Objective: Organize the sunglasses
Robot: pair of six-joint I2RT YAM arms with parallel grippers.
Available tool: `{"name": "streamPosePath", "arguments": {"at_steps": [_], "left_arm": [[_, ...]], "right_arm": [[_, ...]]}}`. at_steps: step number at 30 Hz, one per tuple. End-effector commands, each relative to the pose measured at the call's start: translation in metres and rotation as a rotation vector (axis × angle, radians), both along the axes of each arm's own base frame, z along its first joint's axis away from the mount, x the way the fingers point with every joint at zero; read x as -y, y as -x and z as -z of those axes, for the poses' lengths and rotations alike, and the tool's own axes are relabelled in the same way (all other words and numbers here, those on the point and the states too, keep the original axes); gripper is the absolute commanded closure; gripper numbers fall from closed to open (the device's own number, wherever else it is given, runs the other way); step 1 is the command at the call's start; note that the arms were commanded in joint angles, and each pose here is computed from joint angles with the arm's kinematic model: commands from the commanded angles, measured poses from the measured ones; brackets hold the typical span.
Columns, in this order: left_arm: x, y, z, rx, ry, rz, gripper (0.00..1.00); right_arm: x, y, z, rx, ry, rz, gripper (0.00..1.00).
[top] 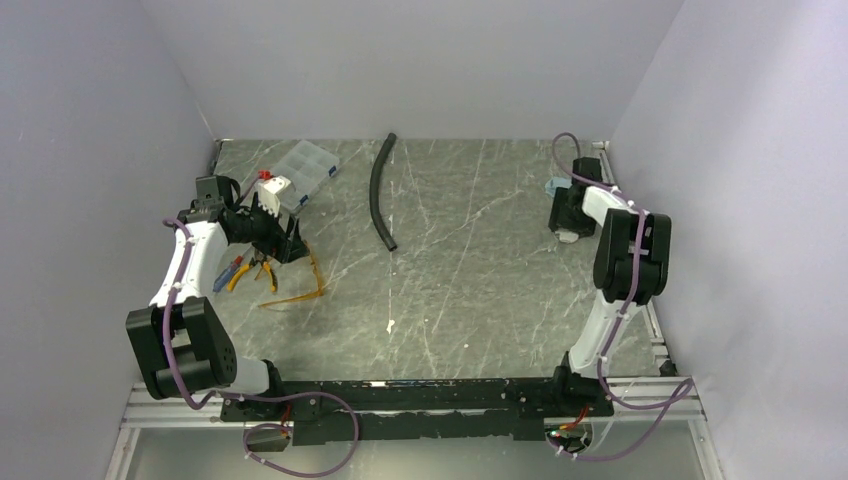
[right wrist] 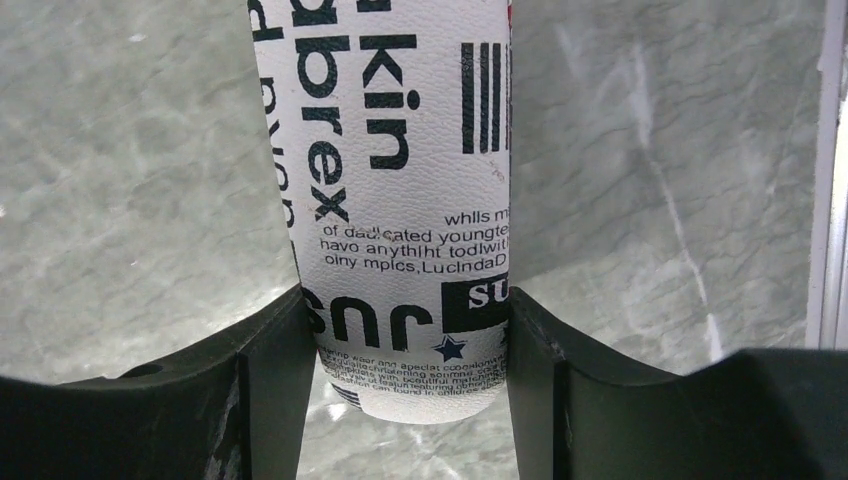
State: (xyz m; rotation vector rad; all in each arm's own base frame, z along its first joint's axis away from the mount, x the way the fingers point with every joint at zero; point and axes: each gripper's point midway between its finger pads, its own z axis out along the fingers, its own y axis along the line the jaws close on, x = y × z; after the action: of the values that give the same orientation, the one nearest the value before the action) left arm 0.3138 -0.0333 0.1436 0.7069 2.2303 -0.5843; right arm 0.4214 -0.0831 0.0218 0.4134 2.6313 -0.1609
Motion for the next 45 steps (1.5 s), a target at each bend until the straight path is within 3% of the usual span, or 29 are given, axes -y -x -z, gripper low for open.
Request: {"name": "streamPosePath", "arguments": {"at_steps": [1, 5, 8, 13, 18, 23, 33, 36, 39, 45], "left_arm": [[0.008, -0.006, -0.023, 0.03, 0.051, 0.008, 0.05], [0.014, -0.013, -0.042, 0.03, 0.087, -0.029, 0.05], [0.026, -0.025, -0.064, 0.048, 0.106, -0.055, 0.05], [0.091, -0.03, -0.102, 0.091, 0.167, 0.025, 0.05], [0.157, -0.016, -0.147, 0.146, 0.302, 0.145, 0.05], [0.199, -0.011, -0.162, 0.178, 0.341, 0.174, 0.05], [0.224, -0.016, -0.183, 0.177, 0.416, 0.198, 0.09], [0.223, -0.02, -0.178, 0.172, 0.396, 0.186, 0.19], [0.22, -0.023, -0.172, 0.169, 0.372, 0.169, 0.39], [0.219, -0.022, -0.175, 0.203, 0.367, 0.18, 0.52]], "right_arm": [[-0.027, -0.009, -0.044, 0.122, 0.121, -0.07, 0.86], [-0.094, -0.007, -0.098, 0.329, 0.152, -0.195, 0.87], [-0.162, 0.0, -0.136, 0.501, 0.092, -0.319, 0.91], [-0.28, 0.036, -0.187, 0.748, -0.163, -0.536, 0.95], [-0.348, 0.072, -0.241, 0.946, -0.426, -0.629, 0.99], [-0.382, 0.1, -0.278, 1.056, -0.553, -0.663, 1.0], [-0.421, 0.124, -0.289, 1.057, -0.629, -0.732, 1.0], [-0.424, 0.127, -0.294, 1.076, -0.635, -0.746, 1.0], [-0.428, 0.128, -0.294, 1.077, -0.617, -0.769, 1.0], [-0.437, 0.134, -0.288, 1.063, -0.61, -0.856, 0.99]]}}
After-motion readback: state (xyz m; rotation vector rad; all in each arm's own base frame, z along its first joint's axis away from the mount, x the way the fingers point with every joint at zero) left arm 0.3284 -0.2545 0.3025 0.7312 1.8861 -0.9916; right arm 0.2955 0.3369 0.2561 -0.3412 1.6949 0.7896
